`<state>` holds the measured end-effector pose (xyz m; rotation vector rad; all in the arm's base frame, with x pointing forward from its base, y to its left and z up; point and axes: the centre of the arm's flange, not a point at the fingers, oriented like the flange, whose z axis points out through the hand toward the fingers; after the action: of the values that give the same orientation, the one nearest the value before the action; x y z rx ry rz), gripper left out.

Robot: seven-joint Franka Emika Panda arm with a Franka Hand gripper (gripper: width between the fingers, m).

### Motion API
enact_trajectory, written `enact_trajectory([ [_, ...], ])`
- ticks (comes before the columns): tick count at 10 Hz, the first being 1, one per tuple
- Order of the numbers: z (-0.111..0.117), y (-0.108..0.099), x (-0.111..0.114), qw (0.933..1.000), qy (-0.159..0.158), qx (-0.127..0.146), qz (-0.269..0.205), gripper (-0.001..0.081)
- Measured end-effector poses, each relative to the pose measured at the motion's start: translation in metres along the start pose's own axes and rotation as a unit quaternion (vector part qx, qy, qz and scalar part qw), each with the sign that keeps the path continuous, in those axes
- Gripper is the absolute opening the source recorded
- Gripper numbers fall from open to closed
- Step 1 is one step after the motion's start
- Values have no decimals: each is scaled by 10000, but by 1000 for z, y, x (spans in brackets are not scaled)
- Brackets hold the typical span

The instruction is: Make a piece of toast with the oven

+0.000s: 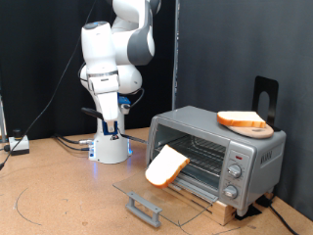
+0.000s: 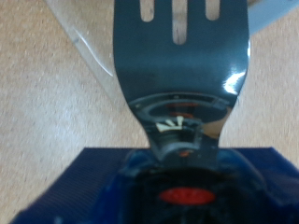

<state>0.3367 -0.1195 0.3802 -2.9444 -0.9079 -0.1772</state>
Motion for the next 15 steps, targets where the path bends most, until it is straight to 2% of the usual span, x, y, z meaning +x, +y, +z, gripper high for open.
enact_trajectory([
  [1, -5, 8, -6, 9999, -109, -7, 96, 396],
  [3, -10, 29, -22, 9993, -119, -31, 359, 396],
  [6, 5, 53, -46, 9968, -320, 128, 717, 396],
  [9, 33, 73, -49, 9944, 86, -85, 1047, 396],
  [11, 51, 83, -49, 9939, 156, -93, 1090, 396],
  [12, 59, 84, -49, 9949, 81, -46, 1006, 396],
  [13, 68, 82, -49, 9965, -126, -5, 829, 396],
  [15, 82, 73, -48, 9964, -675, 5, 519, 396],
])
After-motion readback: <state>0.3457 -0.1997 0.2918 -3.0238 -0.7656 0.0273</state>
